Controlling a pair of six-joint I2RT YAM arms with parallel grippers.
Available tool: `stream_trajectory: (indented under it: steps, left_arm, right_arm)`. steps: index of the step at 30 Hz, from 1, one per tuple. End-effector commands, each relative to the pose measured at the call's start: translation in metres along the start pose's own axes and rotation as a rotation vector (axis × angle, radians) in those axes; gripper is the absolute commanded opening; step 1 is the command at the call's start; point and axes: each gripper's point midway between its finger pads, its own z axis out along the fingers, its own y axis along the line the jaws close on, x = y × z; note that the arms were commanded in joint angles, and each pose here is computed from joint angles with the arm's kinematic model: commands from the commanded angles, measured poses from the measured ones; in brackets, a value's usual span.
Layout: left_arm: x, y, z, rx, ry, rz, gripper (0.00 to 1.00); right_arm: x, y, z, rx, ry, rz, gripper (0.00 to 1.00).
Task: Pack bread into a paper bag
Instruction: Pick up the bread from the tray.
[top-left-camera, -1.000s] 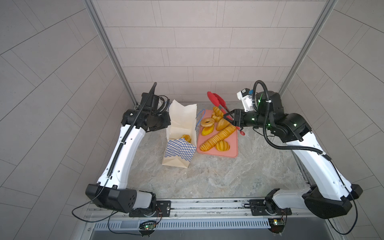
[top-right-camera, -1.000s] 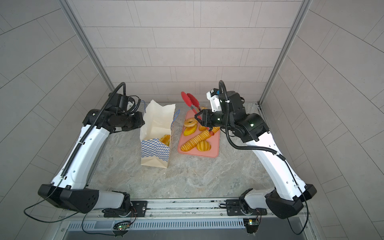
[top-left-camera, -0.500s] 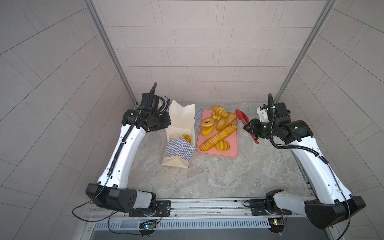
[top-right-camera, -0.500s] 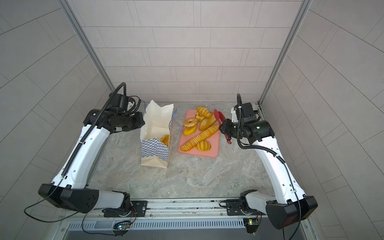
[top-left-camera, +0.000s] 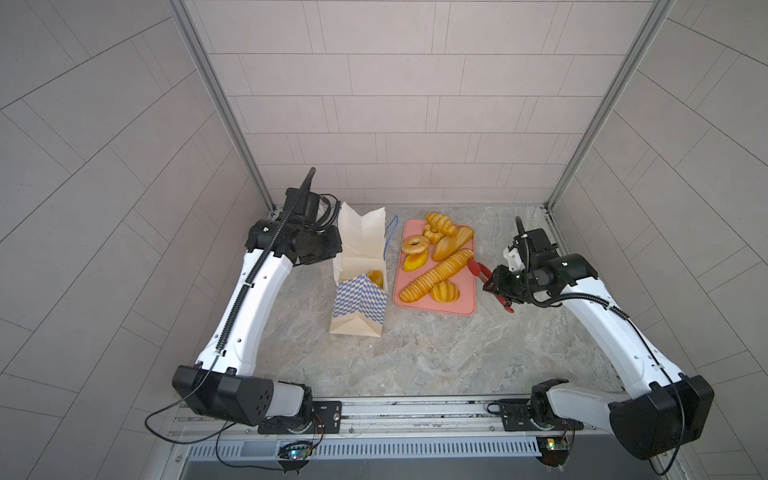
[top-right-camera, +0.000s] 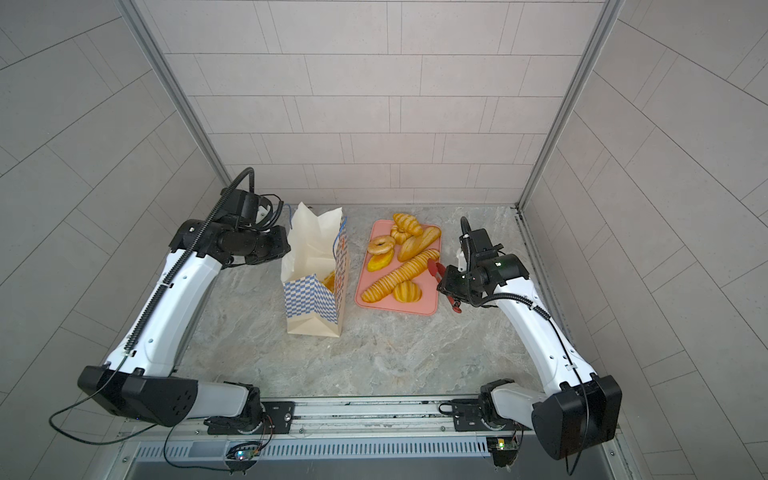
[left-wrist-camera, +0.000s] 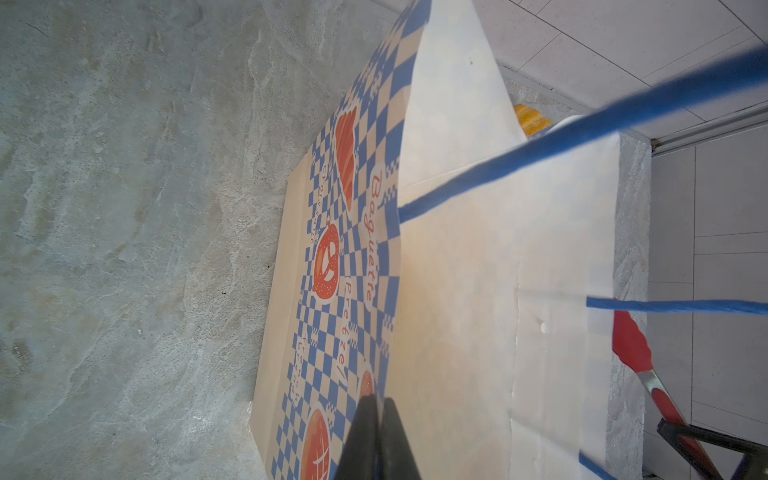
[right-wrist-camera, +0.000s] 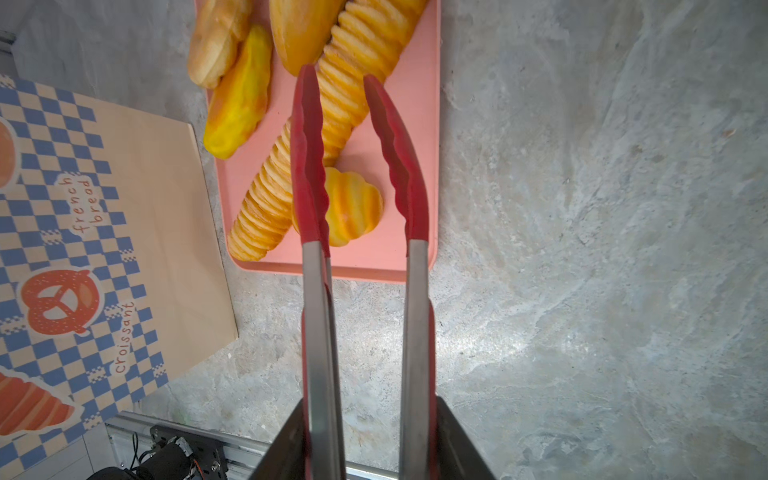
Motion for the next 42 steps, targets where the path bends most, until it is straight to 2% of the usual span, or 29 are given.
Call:
stream_trajectory:
  steps: [1, 13, 42]
  left_arm:
    - [0.0, -0.001, -0.003, 0.008, -0.014, 0.002, 0.0]
    - [0.002, -0.001, 0.001, 0.013, -0.001, -0.004, 0.0]
    - [0.001, -0.002, 0.006, 0.014, 0.0, 0.002, 0.0]
  right_arm:
    - [0.008, 0.002, 0.002, -0.016, 0.011, -0.006, 0.43]
    - [0.028, 0.007, 0.02, -0.018, 0.055, -0.013, 0.47]
    - [0.029, 0.028, 0.035, 0.057, 0.104, -0.152, 0.6]
